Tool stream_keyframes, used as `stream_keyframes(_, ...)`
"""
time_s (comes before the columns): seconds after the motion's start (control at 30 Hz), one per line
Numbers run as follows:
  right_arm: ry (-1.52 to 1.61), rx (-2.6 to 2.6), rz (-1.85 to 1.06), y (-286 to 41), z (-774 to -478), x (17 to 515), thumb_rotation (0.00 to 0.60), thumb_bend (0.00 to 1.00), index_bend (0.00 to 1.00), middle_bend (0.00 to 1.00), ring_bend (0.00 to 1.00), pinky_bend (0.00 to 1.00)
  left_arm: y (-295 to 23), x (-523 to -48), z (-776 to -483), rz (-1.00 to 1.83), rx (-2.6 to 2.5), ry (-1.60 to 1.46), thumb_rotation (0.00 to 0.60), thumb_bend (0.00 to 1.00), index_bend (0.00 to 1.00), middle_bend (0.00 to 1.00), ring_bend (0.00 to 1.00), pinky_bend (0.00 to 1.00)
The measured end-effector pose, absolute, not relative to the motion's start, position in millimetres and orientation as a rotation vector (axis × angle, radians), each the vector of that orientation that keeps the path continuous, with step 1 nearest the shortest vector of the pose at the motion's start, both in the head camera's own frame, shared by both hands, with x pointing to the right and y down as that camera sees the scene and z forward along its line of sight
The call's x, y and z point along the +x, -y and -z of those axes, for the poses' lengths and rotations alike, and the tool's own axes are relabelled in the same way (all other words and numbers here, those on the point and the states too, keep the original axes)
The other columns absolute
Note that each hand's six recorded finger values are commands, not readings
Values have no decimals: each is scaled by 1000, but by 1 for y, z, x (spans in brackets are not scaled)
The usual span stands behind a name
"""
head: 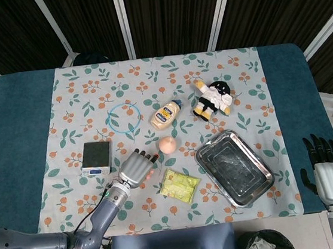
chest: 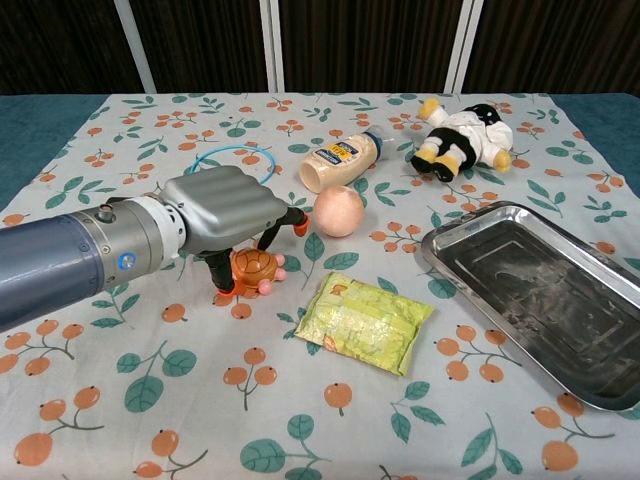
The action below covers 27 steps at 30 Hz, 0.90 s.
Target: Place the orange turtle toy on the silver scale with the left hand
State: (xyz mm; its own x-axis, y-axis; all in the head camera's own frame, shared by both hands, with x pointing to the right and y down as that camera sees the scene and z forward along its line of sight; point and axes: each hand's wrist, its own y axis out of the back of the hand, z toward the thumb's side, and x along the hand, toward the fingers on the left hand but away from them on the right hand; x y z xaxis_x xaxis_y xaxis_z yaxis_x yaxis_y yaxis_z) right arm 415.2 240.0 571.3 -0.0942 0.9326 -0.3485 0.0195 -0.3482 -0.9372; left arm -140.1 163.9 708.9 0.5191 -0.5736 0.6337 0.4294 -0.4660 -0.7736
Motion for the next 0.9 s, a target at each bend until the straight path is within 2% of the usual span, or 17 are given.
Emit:
stream_keyframes(0.13, 1094, -1422, -1543, -240, -572, 415, 600, 526, 0, 0, 14, 0, -165, -140, -711, 1162, -1679, -109, 600, 254, 264, 535, 438, 507)
stream_keyframes(0.47, 1091, -1426, -1542, -240, -572, 414, 600, 526, 0, 0, 14, 0, -158, -147, -712, 1173, -1662, -120, 600, 307, 291, 559, 456, 520)
stream_keyframes(0.7, 1084, -1428, -1546, -241, -574, 414, 600, 526, 0, 0, 14, 0, -141, -148, -688, 1125, -1641, -201, 600, 307, 299, 562, 456, 520)
stream_keyframes(0.9, 1078, -1431, -1549, -241, -576, 413, 600, 526, 0, 0, 14, 0, -120, -177, -668, 1133, -1571, -241, 600, 307, 294, 561, 456, 520)
